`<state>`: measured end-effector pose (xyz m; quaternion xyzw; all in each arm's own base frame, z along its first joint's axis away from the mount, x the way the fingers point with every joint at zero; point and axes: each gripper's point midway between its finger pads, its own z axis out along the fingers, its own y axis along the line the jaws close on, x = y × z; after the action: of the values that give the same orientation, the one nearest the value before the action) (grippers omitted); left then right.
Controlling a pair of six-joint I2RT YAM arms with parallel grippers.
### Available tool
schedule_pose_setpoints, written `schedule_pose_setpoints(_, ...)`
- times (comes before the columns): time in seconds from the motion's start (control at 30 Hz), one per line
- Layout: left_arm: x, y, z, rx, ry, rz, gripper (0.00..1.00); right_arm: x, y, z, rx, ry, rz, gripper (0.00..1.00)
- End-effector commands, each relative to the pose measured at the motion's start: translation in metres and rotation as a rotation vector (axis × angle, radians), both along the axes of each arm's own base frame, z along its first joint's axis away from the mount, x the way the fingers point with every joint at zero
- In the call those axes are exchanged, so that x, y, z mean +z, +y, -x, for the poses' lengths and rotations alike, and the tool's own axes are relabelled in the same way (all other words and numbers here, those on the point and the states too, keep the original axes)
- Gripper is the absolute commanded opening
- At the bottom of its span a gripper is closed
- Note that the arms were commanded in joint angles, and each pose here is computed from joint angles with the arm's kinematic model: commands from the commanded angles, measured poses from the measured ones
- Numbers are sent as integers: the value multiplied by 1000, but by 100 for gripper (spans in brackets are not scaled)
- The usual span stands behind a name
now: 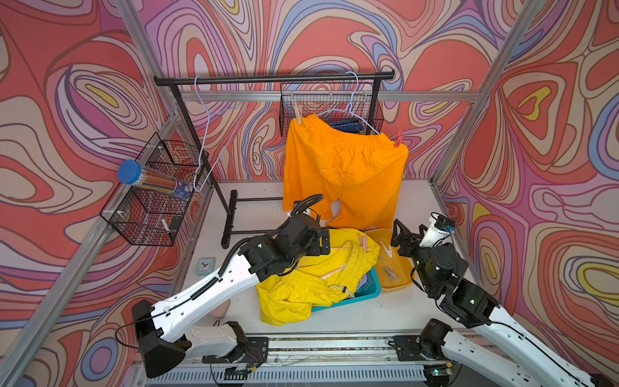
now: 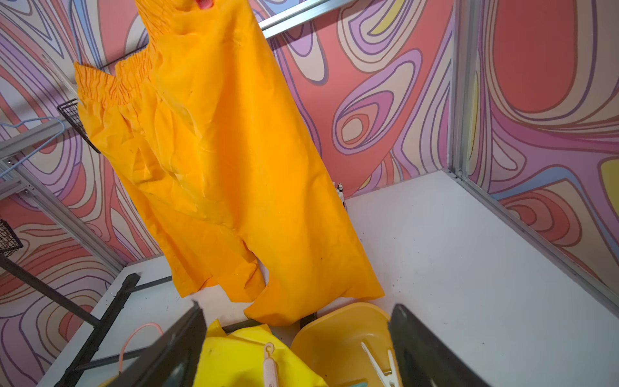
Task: Remove the clothespins securing shorts to the hanger
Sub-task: Pick up the hanger from the basket.
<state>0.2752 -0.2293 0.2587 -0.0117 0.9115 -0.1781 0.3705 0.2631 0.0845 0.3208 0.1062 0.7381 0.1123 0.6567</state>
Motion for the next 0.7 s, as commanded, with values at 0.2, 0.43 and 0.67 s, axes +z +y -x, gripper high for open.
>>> schedule_pose_setpoints(0.2, -65, 3, 2, 15, 189, 82, 98, 12, 12, -3, 54, -7, -18, 87)
schedule_pose_setpoints(0.43, -77, 1, -12, 47, 226, 182, 88, 12, 14, -5, 55, -17, -35, 87)
schedule_pose_setpoints(0.67, -94, -11, -35, 43, 278, 393, 74, 1, 26, -16, 63, 23, -11, 87)
